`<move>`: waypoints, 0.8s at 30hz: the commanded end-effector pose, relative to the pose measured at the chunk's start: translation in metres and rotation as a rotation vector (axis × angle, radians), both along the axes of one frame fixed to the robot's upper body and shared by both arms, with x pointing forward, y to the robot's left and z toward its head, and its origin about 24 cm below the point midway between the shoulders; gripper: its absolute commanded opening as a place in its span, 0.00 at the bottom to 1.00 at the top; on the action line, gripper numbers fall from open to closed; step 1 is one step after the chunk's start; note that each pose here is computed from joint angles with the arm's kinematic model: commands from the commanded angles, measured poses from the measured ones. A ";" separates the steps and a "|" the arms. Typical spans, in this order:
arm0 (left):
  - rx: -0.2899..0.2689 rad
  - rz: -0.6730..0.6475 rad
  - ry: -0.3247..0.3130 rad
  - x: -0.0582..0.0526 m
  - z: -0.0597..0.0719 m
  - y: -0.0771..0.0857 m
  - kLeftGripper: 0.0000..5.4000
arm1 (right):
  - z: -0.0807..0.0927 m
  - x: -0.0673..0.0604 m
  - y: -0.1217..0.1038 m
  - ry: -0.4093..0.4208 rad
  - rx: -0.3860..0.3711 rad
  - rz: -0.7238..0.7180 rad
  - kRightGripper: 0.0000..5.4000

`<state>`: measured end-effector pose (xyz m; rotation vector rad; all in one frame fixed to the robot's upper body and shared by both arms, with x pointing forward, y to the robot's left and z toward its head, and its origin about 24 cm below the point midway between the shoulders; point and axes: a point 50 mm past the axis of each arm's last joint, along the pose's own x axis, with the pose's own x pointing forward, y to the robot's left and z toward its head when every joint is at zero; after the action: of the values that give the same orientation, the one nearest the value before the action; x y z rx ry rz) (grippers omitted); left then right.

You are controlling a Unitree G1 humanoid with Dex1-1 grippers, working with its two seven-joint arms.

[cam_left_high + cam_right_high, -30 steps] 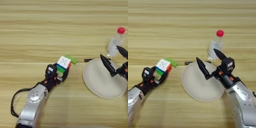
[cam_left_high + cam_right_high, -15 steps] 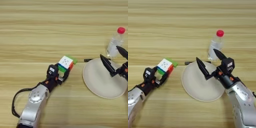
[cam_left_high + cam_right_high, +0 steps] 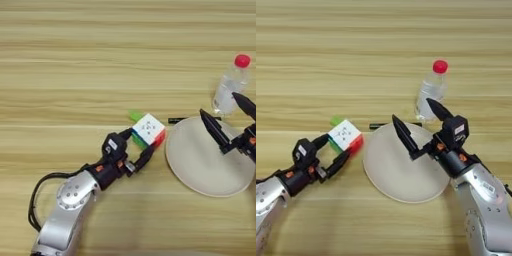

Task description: Move the objects on the table

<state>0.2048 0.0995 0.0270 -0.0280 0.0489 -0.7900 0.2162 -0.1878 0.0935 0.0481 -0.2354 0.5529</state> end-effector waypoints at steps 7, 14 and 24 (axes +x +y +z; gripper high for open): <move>0.017 -0.075 0.036 -0.009 -0.006 -0.005 0.61 | 0.000 -0.001 0.000 -0.001 -0.005 0.009 1.00; 0.026 -0.075 0.045 -0.010 -0.008 -0.005 0.61 | 0.000 -0.002 0.000 0.002 -0.006 0.007 1.00; 0.021 -0.078 0.041 -0.010 -0.007 -0.006 0.61 | -0.001 0.000 -0.001 0.005 -0.007 0.008 1.00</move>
<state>0.1957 0.0942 0.0214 -0.0362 0.0816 -0.8570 0.2160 -0.1877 0.0933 0.0481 -0.2344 0.5549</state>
